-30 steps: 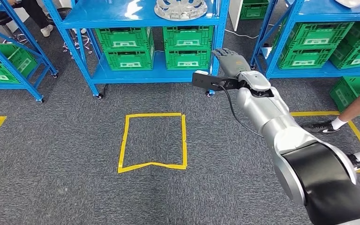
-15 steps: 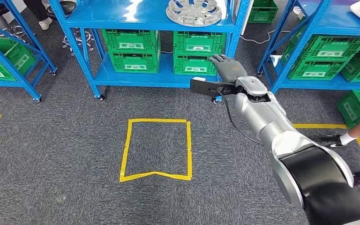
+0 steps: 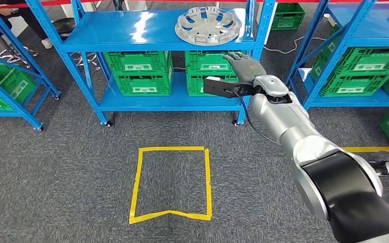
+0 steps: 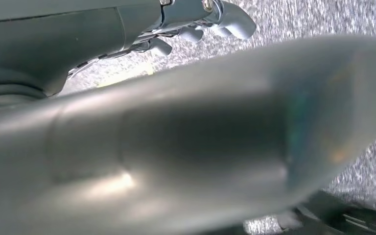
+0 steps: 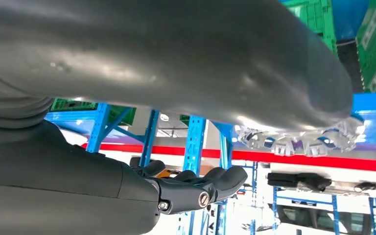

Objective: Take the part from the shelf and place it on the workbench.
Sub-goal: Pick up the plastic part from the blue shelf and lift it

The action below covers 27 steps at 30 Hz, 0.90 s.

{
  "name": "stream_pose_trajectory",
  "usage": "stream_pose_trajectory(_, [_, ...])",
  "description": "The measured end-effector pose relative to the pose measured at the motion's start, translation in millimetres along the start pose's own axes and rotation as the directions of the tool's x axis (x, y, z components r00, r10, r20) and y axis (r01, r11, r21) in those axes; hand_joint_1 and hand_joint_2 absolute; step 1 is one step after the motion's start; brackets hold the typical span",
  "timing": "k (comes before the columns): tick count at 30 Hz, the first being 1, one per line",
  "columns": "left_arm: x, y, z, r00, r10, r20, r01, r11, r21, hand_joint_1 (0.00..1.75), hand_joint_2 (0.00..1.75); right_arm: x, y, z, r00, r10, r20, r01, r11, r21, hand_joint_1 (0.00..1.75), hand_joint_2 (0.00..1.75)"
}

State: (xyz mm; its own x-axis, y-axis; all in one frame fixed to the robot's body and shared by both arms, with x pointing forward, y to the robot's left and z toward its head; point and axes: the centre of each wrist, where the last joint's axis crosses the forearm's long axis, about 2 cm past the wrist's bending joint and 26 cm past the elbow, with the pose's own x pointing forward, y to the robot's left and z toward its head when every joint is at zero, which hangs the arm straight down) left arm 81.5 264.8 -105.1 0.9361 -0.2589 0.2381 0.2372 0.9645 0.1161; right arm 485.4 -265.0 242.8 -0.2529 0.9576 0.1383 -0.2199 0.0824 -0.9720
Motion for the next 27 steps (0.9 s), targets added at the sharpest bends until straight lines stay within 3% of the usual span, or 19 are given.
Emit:
stream_pose_trajectory(6, [-10.1,-1.8,0.8,1.0,-0.002,-0.023,0.002,1.0,-0.004,0.0,0.0,-0.7,2.7,0.4,1.0,0.0,-0.001,0.0,1.0,0.011,0.0,0.0])
stream_pose_trajectory(12, [-4.3,-0.8,0.3,1.0,-0.002,-0.008,0.002,1.0,0.0,0.0,0.0,-0.8,-4.8,-0.5,1.0,0.008,0.0,-0.008,1.0,-0.004,0.0,0.0])
stream_pose_trajectory(22, [-8.5,-1.6,0.7,1.0,0.005,-0.015,-0.005,1.0,0.01,0.0,0.0,-7.6,20.9,4.4,0.999,-0.015,-0.028,0.016,0.999,0.051,0.0,0.0])
stream_pose_trajectory(27, [1.4,0.6,-0.1,1.0,0.017,0.008,-0.017,1.0,0.023,0.0,0.0,0.2,-11.5,-1.9,1.0,-0.003,-0.017,0.003,1.0,-0.027,0.0,0.0])
